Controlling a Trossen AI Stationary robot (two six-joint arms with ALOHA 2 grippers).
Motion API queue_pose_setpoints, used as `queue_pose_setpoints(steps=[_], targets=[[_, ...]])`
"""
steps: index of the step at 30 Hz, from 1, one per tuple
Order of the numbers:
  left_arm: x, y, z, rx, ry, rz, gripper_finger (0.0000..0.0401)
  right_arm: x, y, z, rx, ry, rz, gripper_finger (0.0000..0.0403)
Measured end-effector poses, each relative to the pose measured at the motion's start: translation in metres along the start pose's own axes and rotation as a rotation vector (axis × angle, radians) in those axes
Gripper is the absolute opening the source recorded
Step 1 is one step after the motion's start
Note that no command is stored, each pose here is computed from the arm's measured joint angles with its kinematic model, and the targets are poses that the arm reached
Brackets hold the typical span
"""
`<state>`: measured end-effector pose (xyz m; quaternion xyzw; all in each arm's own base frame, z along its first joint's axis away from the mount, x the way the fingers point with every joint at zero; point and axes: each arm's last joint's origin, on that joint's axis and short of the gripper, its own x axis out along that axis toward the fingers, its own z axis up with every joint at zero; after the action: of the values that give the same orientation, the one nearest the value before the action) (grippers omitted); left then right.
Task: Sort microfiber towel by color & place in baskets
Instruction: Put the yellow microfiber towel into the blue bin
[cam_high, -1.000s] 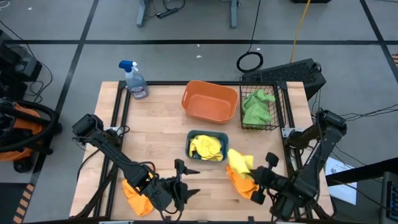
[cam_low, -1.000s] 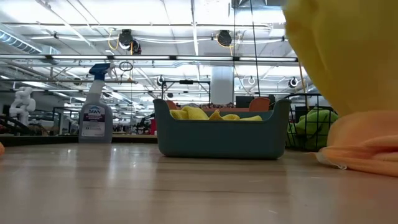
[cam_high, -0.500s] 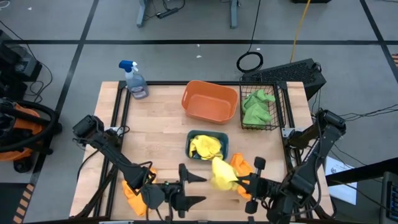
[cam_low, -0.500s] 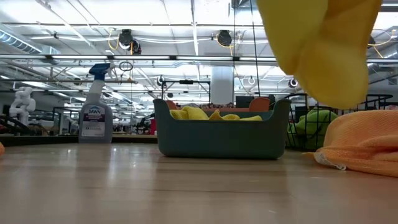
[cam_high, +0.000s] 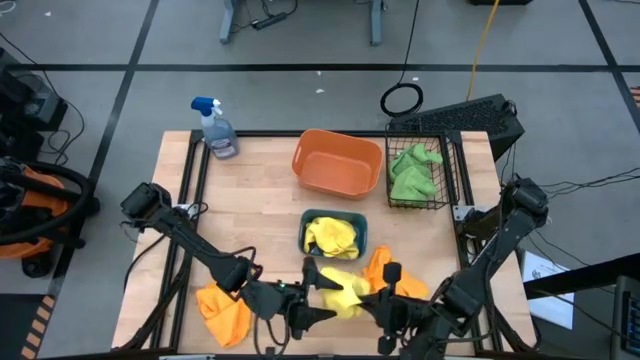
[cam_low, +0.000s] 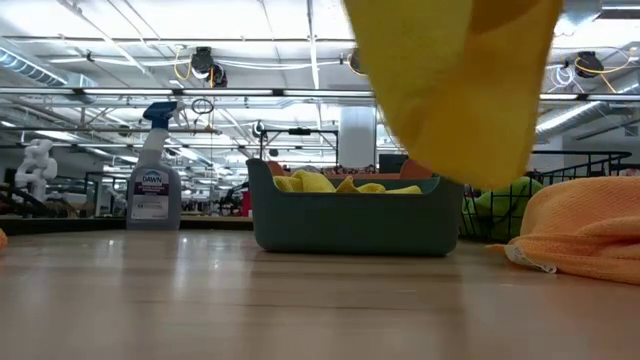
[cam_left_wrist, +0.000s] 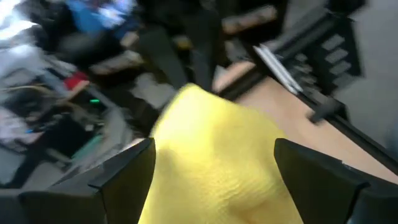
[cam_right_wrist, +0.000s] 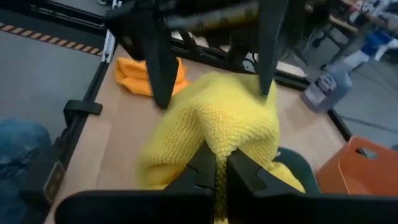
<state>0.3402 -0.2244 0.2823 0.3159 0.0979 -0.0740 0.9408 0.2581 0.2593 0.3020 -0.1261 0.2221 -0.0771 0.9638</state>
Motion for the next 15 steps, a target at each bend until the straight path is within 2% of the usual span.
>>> queue_pose_setpoints(steps=[4, 6, 9, 15], targets=[[0.003, -0.001, -0.01, -0.005, 0.033, -0.129, 0.0325, 0.012, 0.003, 0.002, -0.029, -0.01, 0.02, 0.0004], [0.002, -0.004, -0.012, 0.008, 0.05, -0.164, 0.0298, 0.016, 0.003, 0.002, -0.026, -0.006, 0.03, 0.0009], [0.0, -0.006, -0.011, 0.013, 0.059, -0.138, 0.0227, 0.022, 0.002, 0.002, 0.008, -0.006, 0.019, 0.0026], [-0.002, -0.008, -0.009, 0.069, 0.085, -0.079, 0.0042, 0.021, 0.003, 0.002, 0.043, -0.007, 0.02, 0.0092]])
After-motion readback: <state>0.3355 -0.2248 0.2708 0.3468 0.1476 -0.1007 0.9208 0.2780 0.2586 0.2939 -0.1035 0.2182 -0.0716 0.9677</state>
